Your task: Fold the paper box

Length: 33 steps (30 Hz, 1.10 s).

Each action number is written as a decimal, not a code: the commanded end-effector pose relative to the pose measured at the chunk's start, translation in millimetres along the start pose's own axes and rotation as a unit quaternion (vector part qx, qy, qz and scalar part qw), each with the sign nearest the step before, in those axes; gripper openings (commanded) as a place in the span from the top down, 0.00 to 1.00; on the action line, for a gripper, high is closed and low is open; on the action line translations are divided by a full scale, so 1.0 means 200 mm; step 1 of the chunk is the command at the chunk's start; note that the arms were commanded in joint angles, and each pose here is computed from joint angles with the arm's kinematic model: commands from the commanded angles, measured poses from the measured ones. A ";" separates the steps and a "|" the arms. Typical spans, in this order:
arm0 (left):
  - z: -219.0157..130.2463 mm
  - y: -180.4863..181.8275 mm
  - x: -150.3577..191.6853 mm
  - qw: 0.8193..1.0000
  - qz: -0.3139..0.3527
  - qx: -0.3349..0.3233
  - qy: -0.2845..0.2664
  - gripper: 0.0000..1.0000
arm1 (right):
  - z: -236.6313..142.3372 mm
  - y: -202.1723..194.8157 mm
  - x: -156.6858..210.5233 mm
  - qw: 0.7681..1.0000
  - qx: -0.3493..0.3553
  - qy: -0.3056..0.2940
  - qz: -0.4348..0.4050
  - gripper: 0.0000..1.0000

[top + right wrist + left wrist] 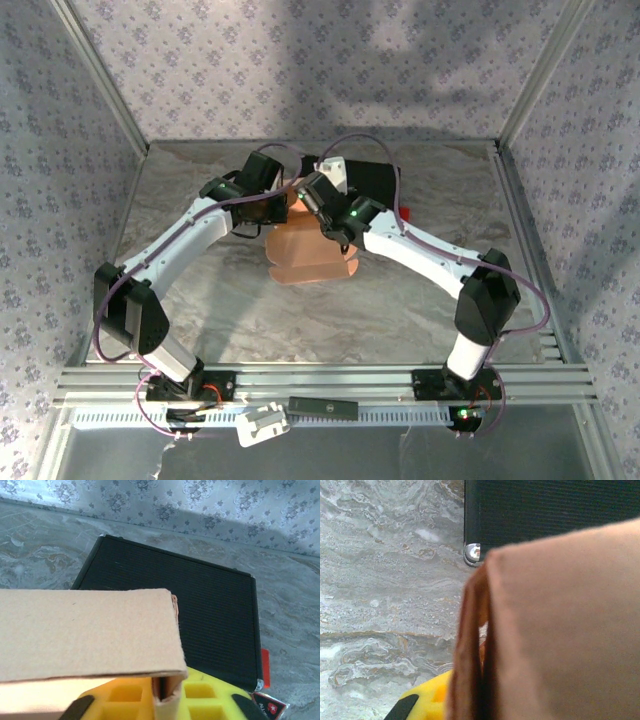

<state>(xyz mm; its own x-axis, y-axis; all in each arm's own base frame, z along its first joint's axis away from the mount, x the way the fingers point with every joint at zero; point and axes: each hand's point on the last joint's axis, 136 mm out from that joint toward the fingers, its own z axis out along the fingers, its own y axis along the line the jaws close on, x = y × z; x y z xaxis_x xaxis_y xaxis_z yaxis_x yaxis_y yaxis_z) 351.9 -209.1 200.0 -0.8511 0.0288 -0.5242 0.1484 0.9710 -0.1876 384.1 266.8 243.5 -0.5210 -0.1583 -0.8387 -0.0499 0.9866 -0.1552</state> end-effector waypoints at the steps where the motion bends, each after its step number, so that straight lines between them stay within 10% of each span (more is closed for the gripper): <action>1: -0.04 -0.02 0.00 1.000 -0.002 0.003 0.008 1.00 | -0.03 -0.03 0.01 1.000 -0.028 -0.001 -0.002 0.76; 22: 0.00 0.03 0.02 0.999 -0.035 -0.033 0.013 1.00 | -0.35 -0.15 -0.13 0.975 -0.164 -0.042 0.142 0.51; 33: 0.01 0.04 -0.01 0.999 -0.028 -0.044 -0.014 1.00 | -0.25 -0.20 -0.20 0.927 -0.196 0.045 0.315 0.52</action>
<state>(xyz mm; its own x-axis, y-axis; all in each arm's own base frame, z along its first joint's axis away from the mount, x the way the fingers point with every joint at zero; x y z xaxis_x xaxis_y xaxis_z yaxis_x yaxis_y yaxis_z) 349.1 -202.1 186.4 -0.8699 -0.0129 -0.4931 0.0665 0.9875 -0.1431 371.4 222.2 311.4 -0.5604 0.3875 -0.7320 -0.0408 0.8698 0.4917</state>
